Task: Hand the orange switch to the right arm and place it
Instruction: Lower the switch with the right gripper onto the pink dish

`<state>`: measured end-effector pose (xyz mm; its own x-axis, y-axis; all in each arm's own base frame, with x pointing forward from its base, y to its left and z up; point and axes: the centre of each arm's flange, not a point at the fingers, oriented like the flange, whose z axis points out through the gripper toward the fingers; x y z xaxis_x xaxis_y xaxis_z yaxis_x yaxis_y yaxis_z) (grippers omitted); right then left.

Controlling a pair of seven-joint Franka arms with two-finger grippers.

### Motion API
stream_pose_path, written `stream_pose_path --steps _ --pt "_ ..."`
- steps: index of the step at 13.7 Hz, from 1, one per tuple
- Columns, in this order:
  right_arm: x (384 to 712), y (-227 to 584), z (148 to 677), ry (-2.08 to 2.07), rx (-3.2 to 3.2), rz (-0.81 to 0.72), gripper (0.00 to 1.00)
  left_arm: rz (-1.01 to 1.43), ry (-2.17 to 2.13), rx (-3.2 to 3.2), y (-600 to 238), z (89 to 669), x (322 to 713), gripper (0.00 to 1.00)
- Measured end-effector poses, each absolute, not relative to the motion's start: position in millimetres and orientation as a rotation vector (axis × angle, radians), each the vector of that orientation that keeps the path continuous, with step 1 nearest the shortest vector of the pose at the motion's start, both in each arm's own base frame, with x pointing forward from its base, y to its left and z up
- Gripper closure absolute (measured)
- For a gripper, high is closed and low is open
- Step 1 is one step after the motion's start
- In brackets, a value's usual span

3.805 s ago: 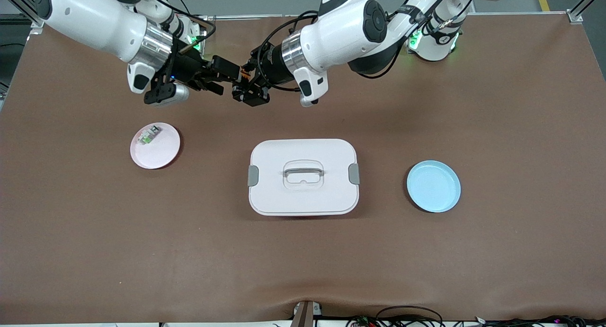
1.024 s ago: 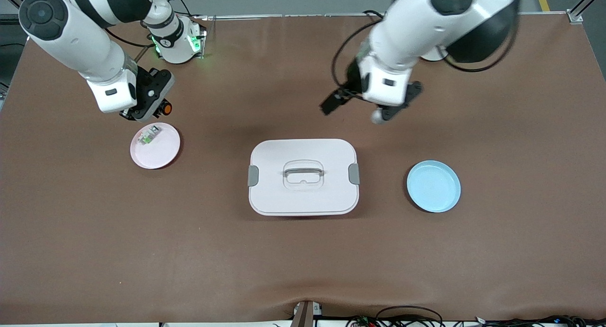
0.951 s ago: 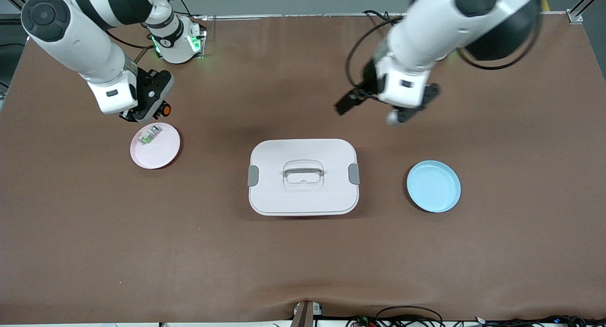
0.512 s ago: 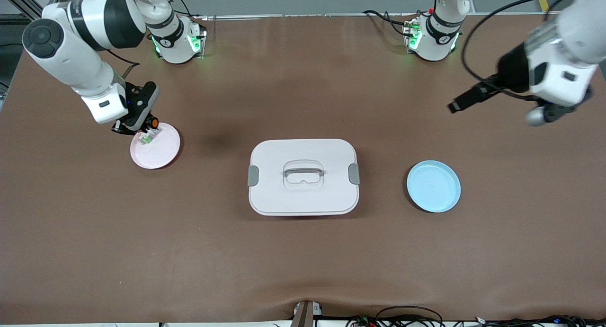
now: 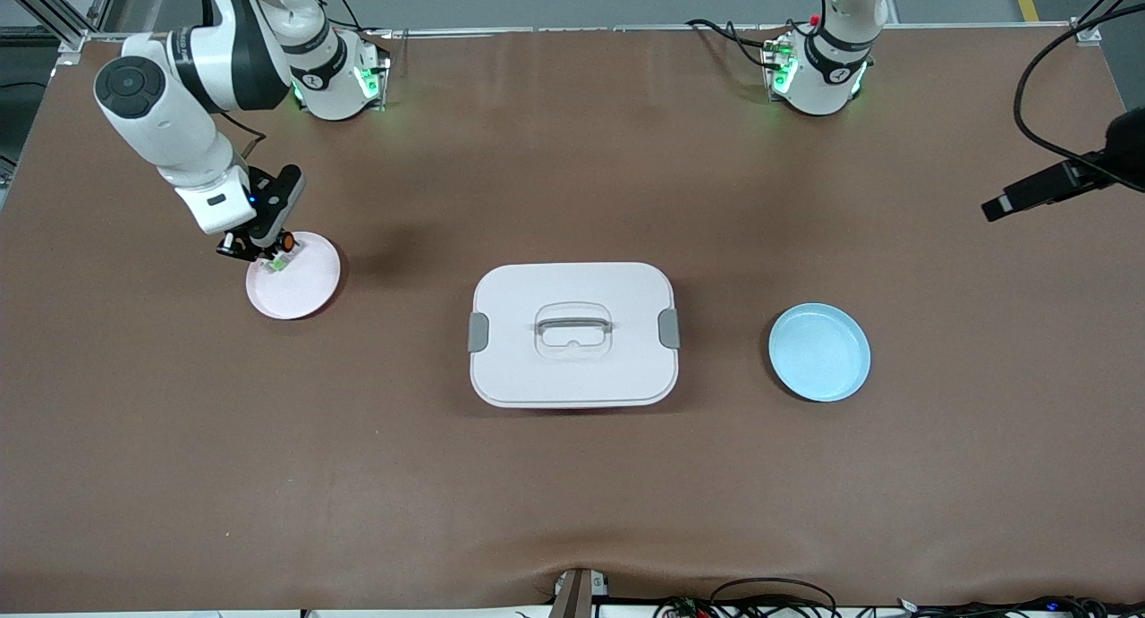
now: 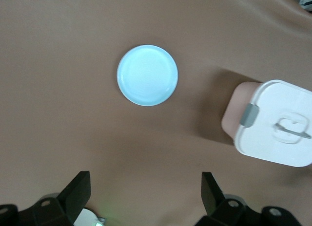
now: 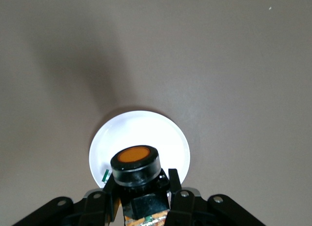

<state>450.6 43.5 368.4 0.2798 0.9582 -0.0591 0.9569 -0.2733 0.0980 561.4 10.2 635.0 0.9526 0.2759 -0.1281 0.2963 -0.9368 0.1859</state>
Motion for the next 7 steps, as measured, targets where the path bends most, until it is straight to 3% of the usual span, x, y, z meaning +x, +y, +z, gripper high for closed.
stream_pose_path --steps 7 --pt "437 19 299 1.797 2.407 0.073 0.57 -0.151 0.394 2.971 6 626 566 0.00"
